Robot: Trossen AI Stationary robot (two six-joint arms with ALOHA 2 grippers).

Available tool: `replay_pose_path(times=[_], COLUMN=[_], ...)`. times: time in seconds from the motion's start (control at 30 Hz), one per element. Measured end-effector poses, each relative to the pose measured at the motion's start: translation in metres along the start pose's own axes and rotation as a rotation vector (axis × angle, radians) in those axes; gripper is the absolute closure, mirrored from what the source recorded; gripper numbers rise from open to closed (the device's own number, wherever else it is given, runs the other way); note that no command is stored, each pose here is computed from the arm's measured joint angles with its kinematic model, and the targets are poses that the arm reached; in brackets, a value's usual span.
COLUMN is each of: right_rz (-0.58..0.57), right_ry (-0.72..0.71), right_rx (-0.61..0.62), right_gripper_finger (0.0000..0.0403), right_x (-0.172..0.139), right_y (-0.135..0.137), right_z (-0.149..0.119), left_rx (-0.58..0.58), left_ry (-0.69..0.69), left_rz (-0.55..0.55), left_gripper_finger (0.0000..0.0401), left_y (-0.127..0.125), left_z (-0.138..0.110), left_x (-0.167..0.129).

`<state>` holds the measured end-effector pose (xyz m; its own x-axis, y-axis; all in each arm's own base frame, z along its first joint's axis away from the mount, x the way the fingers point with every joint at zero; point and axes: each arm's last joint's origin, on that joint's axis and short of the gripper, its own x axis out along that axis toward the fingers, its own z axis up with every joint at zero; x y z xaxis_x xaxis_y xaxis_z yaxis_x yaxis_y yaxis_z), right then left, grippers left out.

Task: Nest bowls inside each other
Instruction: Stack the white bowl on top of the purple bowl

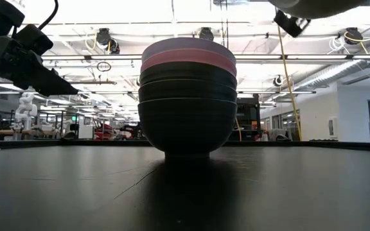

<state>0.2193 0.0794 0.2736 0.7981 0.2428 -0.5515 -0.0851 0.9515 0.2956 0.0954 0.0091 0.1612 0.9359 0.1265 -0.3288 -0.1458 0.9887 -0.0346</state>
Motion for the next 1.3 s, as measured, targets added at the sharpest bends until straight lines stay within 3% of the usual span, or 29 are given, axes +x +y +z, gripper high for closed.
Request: replay_pose_path(times=[0.4, 0.87, 1.3], right_rz=[0.052, 0.055, 0.071], right_ry=[-0.137, -0.154, -0.256], right_rx=[-0.051, -0.087, -0.098], right_gripper_finger=[0.0403, 0.0403, 0.0403], right_x=[-0.034, -0.037, -0.041], right_y=[-0.021, -0.032, -0.042], right_z=[-0.037, -0.064, -0.089], left_rx=[0.000, 0.002, 0.003], left_ry=[-0.002, -0.004, -0.004], left_rz=[0.002, 0.002, 0.002], left_gripper_finger=[0.0171, 0.0171, 0.0171], left_y=[0.000, 0.000, 0.000], left_z=[0.000, 0.000, 0.000], left_x=[0.000, 0.000, 0.000])
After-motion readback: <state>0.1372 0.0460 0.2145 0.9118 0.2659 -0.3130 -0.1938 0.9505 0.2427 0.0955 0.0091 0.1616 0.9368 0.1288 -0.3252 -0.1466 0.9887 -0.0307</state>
